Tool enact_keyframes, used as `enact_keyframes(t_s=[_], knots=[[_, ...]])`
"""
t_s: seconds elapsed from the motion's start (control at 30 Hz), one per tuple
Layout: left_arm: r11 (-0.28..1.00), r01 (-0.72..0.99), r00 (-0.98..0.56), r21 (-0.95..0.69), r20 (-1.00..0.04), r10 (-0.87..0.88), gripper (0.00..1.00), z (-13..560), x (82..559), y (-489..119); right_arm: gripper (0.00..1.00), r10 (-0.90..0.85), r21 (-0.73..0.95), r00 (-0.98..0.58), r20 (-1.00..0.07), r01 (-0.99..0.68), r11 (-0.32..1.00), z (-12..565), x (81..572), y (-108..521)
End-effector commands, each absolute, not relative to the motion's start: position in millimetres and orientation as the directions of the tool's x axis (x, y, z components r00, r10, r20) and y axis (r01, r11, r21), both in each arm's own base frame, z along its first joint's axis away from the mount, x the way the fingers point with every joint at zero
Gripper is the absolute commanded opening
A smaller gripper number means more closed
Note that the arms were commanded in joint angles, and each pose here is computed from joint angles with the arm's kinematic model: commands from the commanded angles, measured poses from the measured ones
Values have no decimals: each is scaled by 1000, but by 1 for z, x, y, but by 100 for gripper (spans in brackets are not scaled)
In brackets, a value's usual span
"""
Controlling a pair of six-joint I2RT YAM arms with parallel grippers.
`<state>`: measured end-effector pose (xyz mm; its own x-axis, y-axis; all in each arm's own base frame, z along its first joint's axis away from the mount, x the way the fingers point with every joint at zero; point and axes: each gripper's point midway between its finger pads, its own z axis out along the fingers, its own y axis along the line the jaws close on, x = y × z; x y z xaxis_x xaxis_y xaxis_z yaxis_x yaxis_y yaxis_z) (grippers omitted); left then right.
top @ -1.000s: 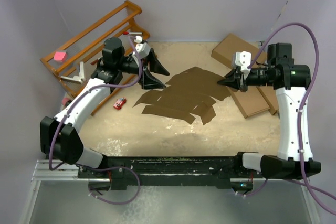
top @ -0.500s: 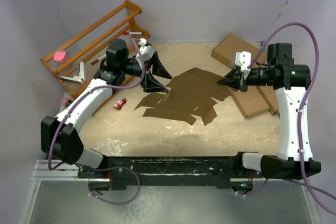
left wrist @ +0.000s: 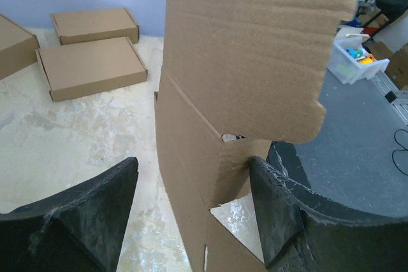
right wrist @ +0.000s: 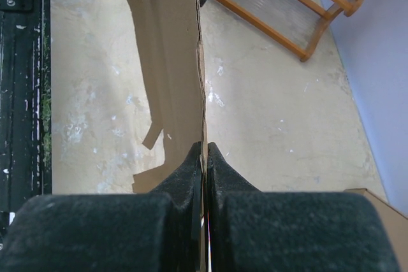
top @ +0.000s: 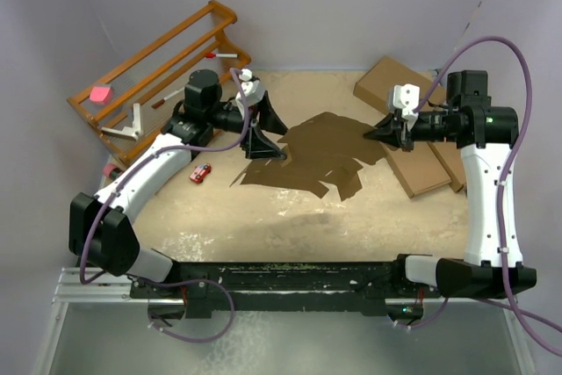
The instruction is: Fold the paper box
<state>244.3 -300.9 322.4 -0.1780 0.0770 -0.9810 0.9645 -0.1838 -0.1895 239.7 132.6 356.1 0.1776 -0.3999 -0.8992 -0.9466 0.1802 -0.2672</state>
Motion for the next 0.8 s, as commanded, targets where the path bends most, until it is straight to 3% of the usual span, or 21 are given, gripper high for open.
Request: enact_keyframes(t_s=[0.0, 0.1, 0.3, 0.47, 0.63, 0.77], knots=[[-138, 977, -154, -164, -985, 77, 74, 317, 250, -305, 0, -367, -278, 201, -908, -945, 171, 365, 239, 138], [-119, 980, -152, -160, -985, 77, 71, 316, 252, -306, 0, -361, -274, 199, -911, -947, 169, 365, 238, 138], [-96, 982, -156, -162, -985, 67, 54, 316, 256, -310, 0, -358, -271, 197, -913, -947, 170, 364, 238, 139], [-88, 983, -157, -162, -986, 63, 47, 317, 258, -311, 0, -356, -263, 189, -915, -949, 174, 362, 237, 139], [-67, 984, -159, -163, -985, 61, 31, 317, 261, -312, 0, -352, -254, 180, -918, -950, 179, 361, 238, 139], [-63, 984, -163, -166, -985, 47, 28, 319, 261, -313, 0, -349, -246, 171, -921, -952, 182, 360, 238, 139]])
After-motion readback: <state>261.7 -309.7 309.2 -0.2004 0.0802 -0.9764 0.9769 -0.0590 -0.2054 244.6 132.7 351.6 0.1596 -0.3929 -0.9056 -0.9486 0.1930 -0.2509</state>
